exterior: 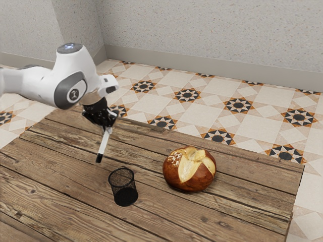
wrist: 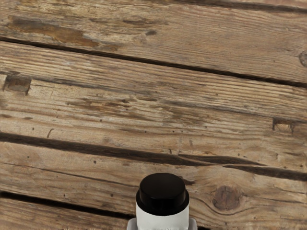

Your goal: Put the marker into the pen holder.

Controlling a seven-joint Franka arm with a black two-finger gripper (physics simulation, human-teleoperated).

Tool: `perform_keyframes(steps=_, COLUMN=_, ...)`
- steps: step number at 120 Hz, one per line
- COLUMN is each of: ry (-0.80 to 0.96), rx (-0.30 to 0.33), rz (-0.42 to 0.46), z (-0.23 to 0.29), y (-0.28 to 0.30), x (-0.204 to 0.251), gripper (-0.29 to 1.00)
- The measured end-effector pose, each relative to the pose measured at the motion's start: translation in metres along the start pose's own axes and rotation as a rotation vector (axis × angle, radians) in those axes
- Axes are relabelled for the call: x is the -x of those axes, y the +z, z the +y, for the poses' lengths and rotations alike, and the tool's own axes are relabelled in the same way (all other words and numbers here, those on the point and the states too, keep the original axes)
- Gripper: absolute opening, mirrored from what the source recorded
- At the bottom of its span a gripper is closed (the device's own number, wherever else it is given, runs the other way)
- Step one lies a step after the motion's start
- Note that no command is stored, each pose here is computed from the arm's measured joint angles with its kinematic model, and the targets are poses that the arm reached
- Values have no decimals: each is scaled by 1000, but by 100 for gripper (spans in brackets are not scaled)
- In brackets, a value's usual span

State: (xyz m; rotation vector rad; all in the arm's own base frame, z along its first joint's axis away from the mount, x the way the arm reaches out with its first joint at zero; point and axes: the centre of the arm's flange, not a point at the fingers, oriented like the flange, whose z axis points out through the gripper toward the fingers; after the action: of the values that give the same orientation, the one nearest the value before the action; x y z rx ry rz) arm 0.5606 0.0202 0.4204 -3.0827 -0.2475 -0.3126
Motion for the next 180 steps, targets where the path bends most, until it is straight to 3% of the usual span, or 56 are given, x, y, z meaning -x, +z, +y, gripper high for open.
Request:
perform_keyframes(steps=20, ry=98, rx=28, rz=83, z=49, y=-64, x=30, gripper=-8)
perform_keyframes(steps=59, ry=153, rx=64, rz=144, z=84, y=-41, x=39, gripper=-8)
perform_keyframes(steps=94, ry=144, rx=67, rz=113, z=87, y=-6, x=37, gripper=-8)
perform_keyframes(steps=139, ry=149, rx=77, rz=114, z=82, y=32, x=71, gripper=-8)
perform_keyframes(steps=162, ry=163, rx=91, rz=154, z=83, y=11, x=70, gripper=33)
perform_keyframes(steps=180, ry=178, rx=93, rz=258, z=82, y=-150, x=-24, gripper=52)
